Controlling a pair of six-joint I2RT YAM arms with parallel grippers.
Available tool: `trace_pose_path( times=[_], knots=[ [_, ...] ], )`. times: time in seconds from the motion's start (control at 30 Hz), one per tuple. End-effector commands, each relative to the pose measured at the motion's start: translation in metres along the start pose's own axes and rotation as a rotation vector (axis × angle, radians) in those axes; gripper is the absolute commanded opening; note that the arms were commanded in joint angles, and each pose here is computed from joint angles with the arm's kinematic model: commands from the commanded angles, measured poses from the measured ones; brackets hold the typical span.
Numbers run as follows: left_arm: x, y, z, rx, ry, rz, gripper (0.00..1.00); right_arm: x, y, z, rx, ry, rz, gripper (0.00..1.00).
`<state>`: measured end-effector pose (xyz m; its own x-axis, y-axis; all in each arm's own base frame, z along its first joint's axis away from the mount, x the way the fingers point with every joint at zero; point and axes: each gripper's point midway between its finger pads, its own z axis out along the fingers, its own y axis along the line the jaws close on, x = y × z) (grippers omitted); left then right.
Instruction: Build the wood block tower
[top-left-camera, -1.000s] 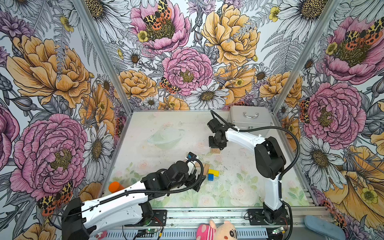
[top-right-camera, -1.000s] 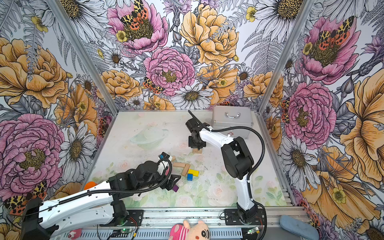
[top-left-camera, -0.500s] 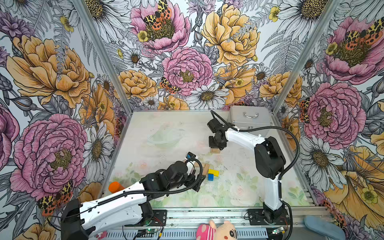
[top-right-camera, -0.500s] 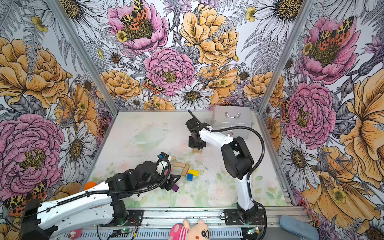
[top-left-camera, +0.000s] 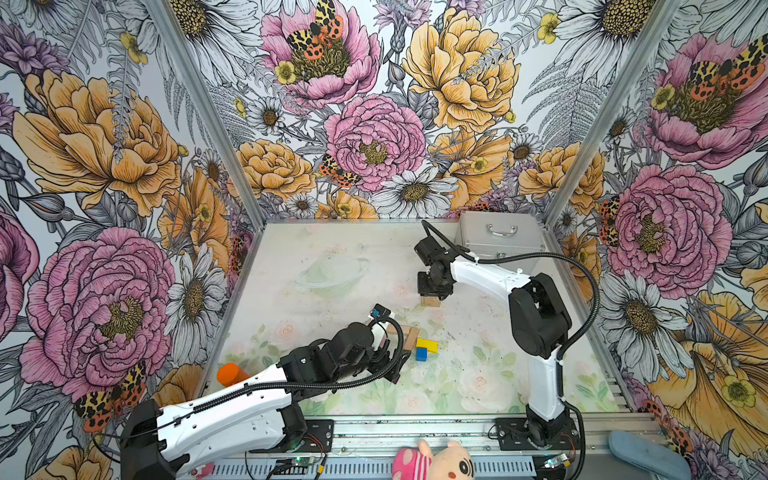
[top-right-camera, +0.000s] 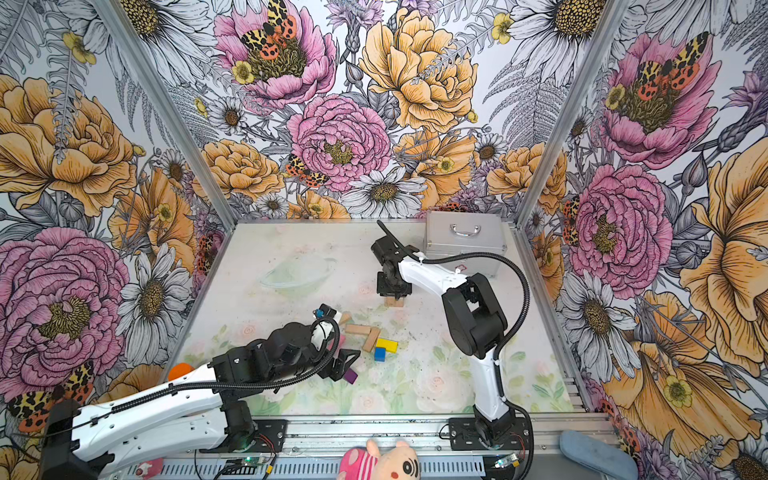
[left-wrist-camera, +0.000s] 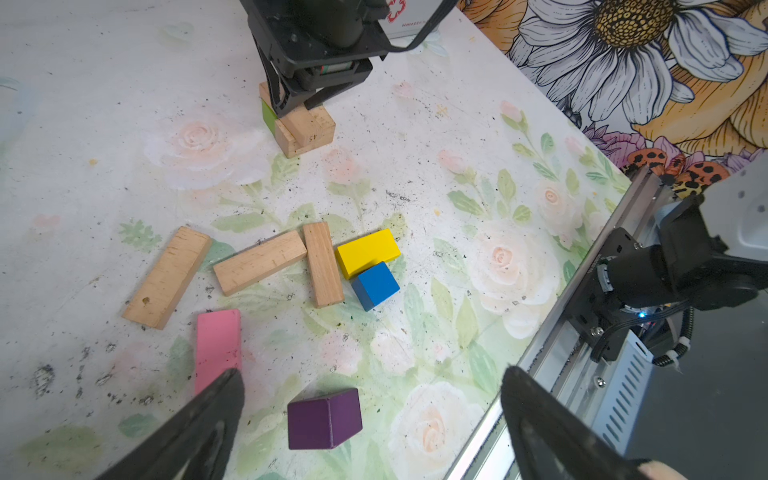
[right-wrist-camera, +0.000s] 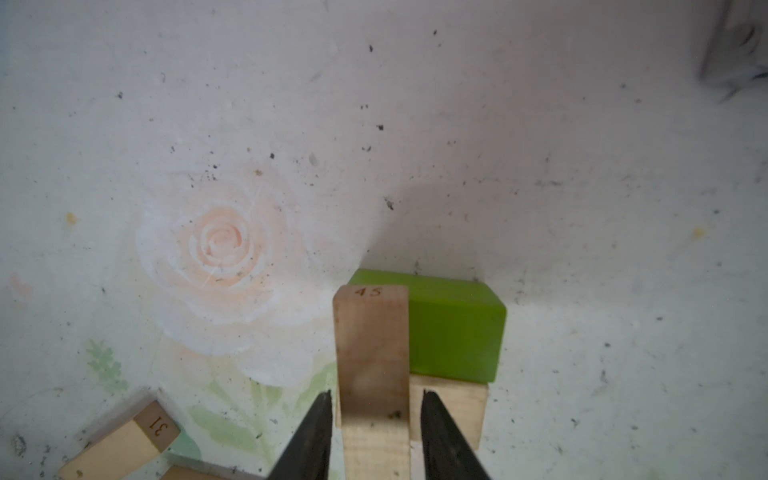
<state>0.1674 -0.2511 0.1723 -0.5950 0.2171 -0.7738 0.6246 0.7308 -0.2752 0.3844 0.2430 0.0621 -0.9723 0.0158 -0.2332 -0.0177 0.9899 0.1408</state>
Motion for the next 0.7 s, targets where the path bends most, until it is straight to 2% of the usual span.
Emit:
trace_pose_path(
  times=[0.0,0.67],
  knots=[
    [-0.0045,0.0042,-0.0013,-0.013,-0.034,-0.001,0.97,0.0077,0.0019,-0.0009,0.0,0.014,0.005,0.38],
    [-0.0047,0.0044,-0.0064,-0.026,-0.049,0.003,0.98,0.0146,0.0085,-0.0093,-0.016,0.011,0.002,0.39]
  ],
)
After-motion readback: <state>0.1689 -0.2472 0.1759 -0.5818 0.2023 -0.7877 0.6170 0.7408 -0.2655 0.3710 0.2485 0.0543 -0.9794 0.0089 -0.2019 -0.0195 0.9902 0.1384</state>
